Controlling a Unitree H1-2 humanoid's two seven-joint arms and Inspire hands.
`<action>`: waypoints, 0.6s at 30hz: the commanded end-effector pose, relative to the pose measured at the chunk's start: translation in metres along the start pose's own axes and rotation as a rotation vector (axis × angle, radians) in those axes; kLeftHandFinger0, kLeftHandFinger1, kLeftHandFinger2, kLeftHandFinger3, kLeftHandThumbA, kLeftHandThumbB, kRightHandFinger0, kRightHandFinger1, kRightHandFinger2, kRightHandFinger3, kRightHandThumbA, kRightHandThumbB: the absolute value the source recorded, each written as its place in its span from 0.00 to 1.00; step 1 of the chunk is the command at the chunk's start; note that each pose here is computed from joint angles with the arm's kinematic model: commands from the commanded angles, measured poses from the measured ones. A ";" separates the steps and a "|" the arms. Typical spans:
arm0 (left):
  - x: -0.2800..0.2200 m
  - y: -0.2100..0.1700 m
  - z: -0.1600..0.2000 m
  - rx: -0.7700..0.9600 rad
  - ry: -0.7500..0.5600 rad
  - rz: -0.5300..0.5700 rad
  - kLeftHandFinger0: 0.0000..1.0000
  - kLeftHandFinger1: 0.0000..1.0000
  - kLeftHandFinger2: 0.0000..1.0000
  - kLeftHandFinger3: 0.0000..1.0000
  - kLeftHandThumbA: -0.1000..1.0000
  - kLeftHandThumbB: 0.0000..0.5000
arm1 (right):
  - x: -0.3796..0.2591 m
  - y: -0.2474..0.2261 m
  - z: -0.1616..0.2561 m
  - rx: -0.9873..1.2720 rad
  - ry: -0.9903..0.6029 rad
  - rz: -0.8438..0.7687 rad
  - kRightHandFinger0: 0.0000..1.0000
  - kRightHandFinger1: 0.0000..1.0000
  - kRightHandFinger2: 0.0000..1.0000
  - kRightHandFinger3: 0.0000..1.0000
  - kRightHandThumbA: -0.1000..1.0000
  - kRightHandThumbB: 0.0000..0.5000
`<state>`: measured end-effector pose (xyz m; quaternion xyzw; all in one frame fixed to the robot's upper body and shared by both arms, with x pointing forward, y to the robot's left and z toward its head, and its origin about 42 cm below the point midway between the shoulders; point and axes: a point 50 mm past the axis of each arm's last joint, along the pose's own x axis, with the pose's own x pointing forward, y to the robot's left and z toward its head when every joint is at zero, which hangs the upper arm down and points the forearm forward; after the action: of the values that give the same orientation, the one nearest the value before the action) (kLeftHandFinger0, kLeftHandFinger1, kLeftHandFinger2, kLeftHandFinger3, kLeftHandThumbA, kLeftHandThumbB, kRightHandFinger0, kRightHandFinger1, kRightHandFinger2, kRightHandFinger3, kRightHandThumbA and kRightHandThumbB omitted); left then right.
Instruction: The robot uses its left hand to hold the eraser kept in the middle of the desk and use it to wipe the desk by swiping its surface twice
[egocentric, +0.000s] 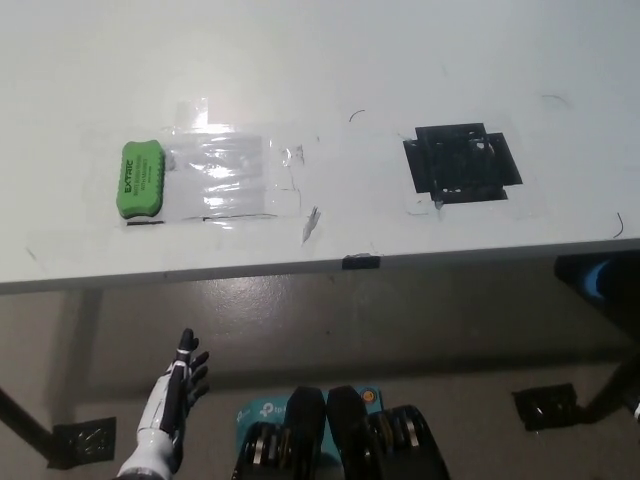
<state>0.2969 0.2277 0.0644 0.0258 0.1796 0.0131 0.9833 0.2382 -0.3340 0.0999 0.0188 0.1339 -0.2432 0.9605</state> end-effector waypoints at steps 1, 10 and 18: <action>-0.008 0.017 0.036 0.073 -0.111 0.007 1.00 1.00 1.00 1.00 1.00 0.00 | 0.000 -0.001 0.015 0.023 -0.041 -0.018 1.00 1.00 1.00 1.00 1.00 0.35; -0.040 0.070 0.146 0.224 -0.398 -0.034 1.00 1.00 1.00 1.00 1.00 0.00 | 0.000 -0.002 0.015 0.027 -0.040 -0.031 1.00 1.00 1.00 1.00 1.00 0.33; -0.024 0.091 0.251 0.420 -0.617 0.000 1.00 1.00 1.00 1.00 1.00 0.00 | 0.002 -0.008 0.016 -0.002 -0.047 -0.025 1.00 1.00 1.00 1.00 1.00 0.32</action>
<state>0.3445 0.3016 0.2756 0.1838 -0.0970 -0.0210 0.9779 0.2377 -0.3365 0.1006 0.0181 0.1363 -0.2517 0.9580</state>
